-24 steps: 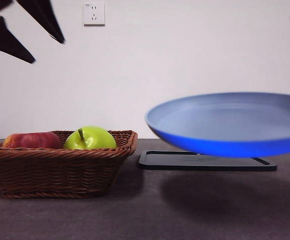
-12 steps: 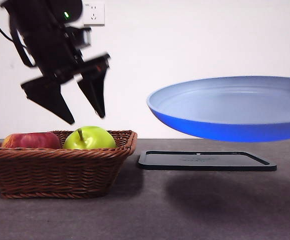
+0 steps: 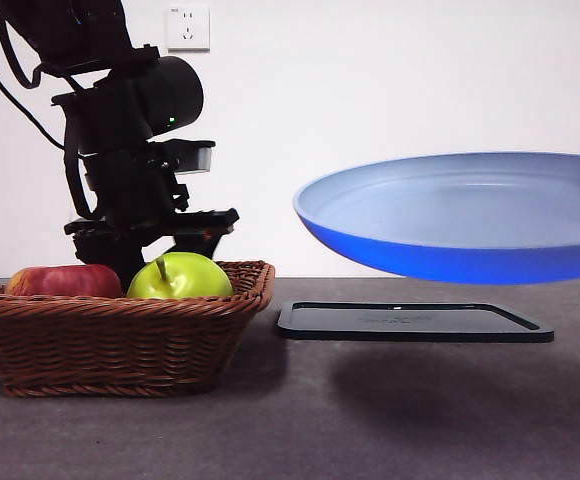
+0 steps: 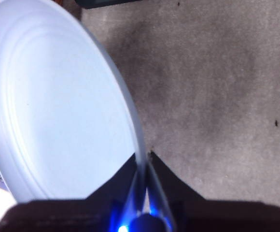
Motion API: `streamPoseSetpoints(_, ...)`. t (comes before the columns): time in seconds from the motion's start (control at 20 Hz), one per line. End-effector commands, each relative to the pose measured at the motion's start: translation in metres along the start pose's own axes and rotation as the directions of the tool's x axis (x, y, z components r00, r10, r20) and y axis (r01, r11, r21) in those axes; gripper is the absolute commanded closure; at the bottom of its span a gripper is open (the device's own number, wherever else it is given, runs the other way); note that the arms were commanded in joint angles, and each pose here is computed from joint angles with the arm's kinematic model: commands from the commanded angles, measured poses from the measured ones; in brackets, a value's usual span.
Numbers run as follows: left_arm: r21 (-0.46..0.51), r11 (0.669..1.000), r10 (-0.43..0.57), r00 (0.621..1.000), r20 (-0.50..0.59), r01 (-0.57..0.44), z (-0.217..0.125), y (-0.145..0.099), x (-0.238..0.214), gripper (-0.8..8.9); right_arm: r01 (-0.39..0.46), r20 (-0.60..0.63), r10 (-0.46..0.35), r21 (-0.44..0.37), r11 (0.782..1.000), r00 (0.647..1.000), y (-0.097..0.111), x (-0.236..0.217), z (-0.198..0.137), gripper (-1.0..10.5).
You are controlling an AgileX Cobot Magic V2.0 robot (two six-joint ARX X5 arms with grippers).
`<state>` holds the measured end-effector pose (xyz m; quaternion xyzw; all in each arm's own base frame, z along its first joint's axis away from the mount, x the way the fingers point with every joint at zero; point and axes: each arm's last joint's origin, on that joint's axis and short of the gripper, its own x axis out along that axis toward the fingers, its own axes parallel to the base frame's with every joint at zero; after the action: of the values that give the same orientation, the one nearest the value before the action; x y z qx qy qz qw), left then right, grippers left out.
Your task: Take the lemon from the basket,put the lemon in the plate,hand out the plate
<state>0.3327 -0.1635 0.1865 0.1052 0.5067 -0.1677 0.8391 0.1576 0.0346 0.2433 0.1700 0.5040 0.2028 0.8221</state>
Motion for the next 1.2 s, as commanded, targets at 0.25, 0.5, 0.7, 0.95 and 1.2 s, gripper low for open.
streamPoseSetpoints(0.25,0.026,1.0,0.005,0.989,0.148,-0.009,0.016,0.0,-0.046,6.61,0.011,0.03,-0.011,-0.002,1.0,0.999,0.001,0.001,0.006,9.4)
streamPoseSetpoints(0.5,0.094,0.944,-0.327,0.864,0.382,0.316,0.01,-0.013,-0.161,6.61,0.038,0.003,-0.038,0.083,0.996,0.999,-0.006,0.019,0.017,9.4)
streamPoseSetpoints(0.7,0.219,0.833,-0.552,0.784,0.283,0.508,-0.003,-0.063,-0.172,6.61,-0.018,0.003,0.018,0.097,0.995,1.0,-0.006,0.024,0.022,9.4)
streamPoseSetpoints(0.95,0.351,0.846,-0.49,0.844,0.218,0.401,-0.021,-0.134,-0.158,6.6,-0.043,0.0,0.043,0.095,0.995,0.999,-0.005,0.024,0.022,9.4)
streamPoseSetpoints(1.2,0.42,0.833,-0.45,0.883,0.137,0.36,-0.031,-0.178,-0.114,6.6,-0.032,-0.033,0.036,0.111,0.993,0.999,-0.006,0.024,0.019,9.4)
